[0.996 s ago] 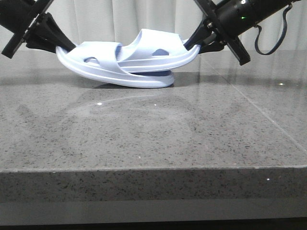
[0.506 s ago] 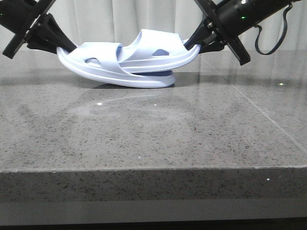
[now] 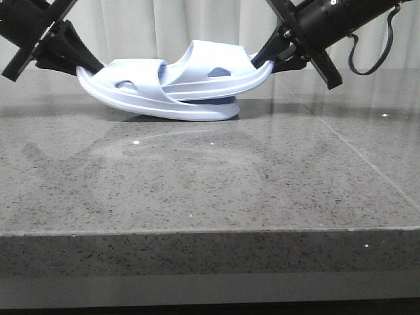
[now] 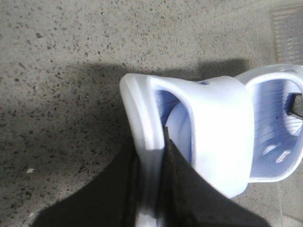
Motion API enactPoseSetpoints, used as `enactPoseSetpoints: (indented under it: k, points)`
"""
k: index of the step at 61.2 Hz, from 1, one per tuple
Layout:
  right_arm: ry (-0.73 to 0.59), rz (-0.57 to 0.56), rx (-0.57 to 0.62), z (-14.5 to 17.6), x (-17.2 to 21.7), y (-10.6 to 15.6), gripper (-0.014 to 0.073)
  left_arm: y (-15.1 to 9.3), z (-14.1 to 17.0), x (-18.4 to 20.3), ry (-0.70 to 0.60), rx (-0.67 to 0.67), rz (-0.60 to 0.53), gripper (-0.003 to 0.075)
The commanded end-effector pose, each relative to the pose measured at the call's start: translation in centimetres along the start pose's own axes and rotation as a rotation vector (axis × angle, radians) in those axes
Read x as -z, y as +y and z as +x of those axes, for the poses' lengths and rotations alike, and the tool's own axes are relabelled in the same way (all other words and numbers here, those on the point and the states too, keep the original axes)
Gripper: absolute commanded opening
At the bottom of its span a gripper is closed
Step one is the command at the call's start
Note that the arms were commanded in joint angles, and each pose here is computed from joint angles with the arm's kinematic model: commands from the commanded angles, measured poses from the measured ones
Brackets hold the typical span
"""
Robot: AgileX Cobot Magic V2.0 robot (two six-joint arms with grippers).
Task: Insert blue slippers together front up
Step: 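Nest the right-held slipper onto the left-held slipper, soles stacked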
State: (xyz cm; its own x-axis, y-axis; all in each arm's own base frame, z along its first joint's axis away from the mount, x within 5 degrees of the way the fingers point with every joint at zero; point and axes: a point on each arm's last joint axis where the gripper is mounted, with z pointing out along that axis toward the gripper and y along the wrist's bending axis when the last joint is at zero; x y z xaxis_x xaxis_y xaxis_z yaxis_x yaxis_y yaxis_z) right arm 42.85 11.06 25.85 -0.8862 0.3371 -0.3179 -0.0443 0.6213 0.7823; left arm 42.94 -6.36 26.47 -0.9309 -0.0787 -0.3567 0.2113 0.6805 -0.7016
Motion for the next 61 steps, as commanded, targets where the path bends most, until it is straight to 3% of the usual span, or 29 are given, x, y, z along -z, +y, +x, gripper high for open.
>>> enactPoseSetpoints:
  k: [1, 10, 23, 44, 61]
  points:
    - [0.056, -0.160, -0.003, 1.0, 1.3, 4.2, 0.0154, -5.9, 0.5, 1.4, 0.024, -0.035, 0.203, 0.0076]
    - [0.068, -0.164, -0.002, 1.1, 1.4, 4.2, 0.0248, -5.8, 0.5, 1.4, 0.028, -0.039, 0.197, 0.0194]
    - [0.080, -0.145, 0.018, 1.1, 1.5, 4.0, 0.0275, -5.5, 0.7, 1.5, 0.050, -0.048, 0.174, 0.0325]
    - [0.101, -0.134, -0.015, -0.3, 4.2, 1.5, 0.0300, -4.1, 0.6, 2.4, 0.055, -0.047, 0.125, 0.0338]
    - [0.110, -0.068, 0.003, -0.9, 5.5, -0.2, 0.0464, -3.0, 0.4, 3.2, 0.044, -0.040, 0.086, 0.0338]
